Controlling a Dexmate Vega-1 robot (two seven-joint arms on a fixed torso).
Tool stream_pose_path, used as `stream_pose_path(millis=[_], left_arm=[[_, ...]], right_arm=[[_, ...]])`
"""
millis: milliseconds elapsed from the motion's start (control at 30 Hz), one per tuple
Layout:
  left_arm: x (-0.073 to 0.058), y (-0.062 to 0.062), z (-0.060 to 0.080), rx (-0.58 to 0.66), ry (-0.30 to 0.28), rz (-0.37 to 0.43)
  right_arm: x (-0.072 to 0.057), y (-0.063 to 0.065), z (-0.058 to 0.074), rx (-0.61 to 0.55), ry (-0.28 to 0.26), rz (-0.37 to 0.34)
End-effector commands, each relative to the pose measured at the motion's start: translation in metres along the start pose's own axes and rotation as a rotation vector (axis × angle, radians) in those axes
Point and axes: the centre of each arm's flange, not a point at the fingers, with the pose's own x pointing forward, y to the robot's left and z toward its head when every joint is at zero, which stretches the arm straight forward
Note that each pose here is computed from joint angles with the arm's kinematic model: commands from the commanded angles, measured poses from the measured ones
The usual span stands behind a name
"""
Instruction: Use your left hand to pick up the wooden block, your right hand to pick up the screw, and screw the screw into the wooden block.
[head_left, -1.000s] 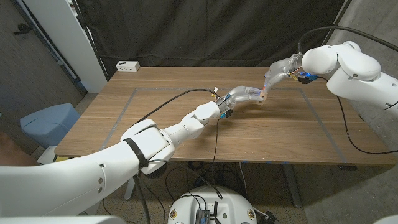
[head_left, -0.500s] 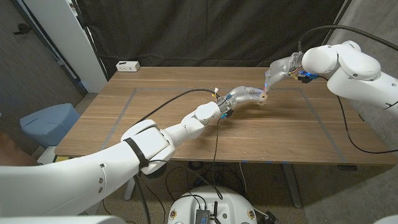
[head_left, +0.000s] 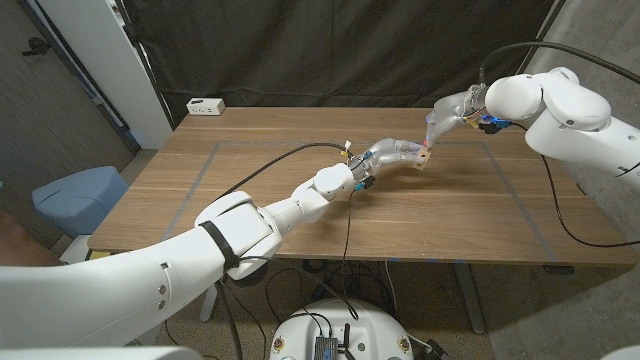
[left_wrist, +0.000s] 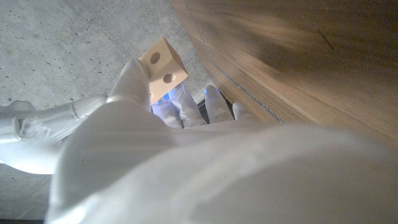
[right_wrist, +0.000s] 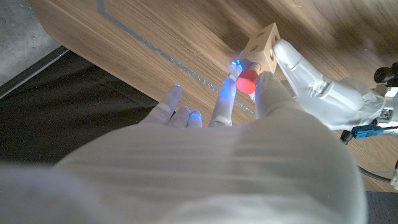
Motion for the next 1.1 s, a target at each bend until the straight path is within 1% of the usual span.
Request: stream_pose_path(millis=[33,700,1100], left_arm=[[0.0005,0.0001,-0.0001,-0.001,0.003,0.000],[0.0015,0.0010,-0.0007,-0.002,0.012,0.000],[0.0015,0.0021,-0.0007,0.000,0.014,-0.001]], right_arm=[[0.0014,0.0022,-0.0007,0.004,-0.003,-0.007],[0.0042,0.0043,-0.0010,0.008,-0.009,-0.030],[0.0047,0.0041,0.0004,0.007,-0.003,-0.047]])
